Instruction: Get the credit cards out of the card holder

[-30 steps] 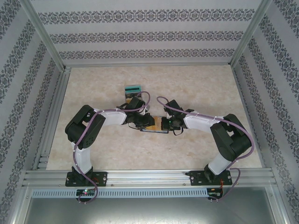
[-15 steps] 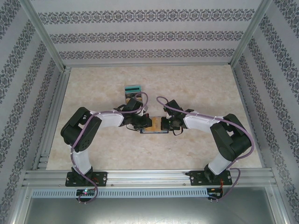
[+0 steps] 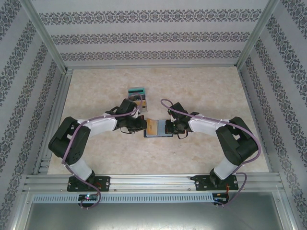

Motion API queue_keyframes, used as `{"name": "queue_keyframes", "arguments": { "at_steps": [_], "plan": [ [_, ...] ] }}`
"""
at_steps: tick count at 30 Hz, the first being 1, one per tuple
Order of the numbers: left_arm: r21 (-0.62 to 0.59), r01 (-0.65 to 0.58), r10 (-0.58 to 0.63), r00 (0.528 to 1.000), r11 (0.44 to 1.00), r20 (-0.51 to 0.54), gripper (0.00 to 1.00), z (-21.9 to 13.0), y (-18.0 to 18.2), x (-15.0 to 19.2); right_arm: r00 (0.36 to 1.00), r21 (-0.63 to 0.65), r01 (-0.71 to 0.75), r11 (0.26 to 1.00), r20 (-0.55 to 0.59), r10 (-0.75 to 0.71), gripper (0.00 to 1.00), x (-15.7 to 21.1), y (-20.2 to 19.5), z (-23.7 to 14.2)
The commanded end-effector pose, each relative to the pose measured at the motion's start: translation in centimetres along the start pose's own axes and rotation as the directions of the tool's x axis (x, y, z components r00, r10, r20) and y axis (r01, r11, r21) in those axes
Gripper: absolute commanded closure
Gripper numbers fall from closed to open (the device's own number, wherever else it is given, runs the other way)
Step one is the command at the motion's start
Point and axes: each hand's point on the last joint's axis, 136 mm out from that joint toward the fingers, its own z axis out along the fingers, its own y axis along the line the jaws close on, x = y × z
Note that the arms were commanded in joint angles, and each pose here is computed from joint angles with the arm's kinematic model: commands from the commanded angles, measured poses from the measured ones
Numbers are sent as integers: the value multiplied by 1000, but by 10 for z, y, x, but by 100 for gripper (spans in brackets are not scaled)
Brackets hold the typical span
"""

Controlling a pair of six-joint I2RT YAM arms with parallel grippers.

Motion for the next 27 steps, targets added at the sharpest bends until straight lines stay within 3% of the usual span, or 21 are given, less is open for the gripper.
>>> {"name": "queue_keyframes", "arguments": {
  "at_steps": [1,6,9,13,17,20,22,27],
  "plan": [
    [-49,-65,66,997,997,34,100,-25,-4,-6,1000,2,6,1000,-21,-6,93,7,2,-5],
    [-152,-163,176,981,975,77,100,-58,-10,-18,999,-19,28,999,30,-28,83,-7,11,-22],
    [-244,-229,263,958,942,118,100,-80,-10,-29,996,-33,42,999,77,-39,68,-20,16,-39],
    [-372,-334,418,891,866,175,100,-109,-11,-48,987,-53,49,997,155,-41,54,-39,20,-65],
    [-505,-458,621,753,731,216,100,-136,-19,-73,973,-76,44,996,230,-25,33,-54,20,-90],
    [-549,-602,776,613,580,148,100,-140,-30,-83,962,-91,38,995,274,-11,22,-62,18,-104],
    [-554,-681,845,528,479,81,100,-138,-34,-86,956,-95,33,995,294,-3,2,-65,17,-112],
    [-545,-812,937,327,210,-125,100,-123,-28,-95,947,-97,19,995,320,13,2,-67,12,-121]
  ]
}}
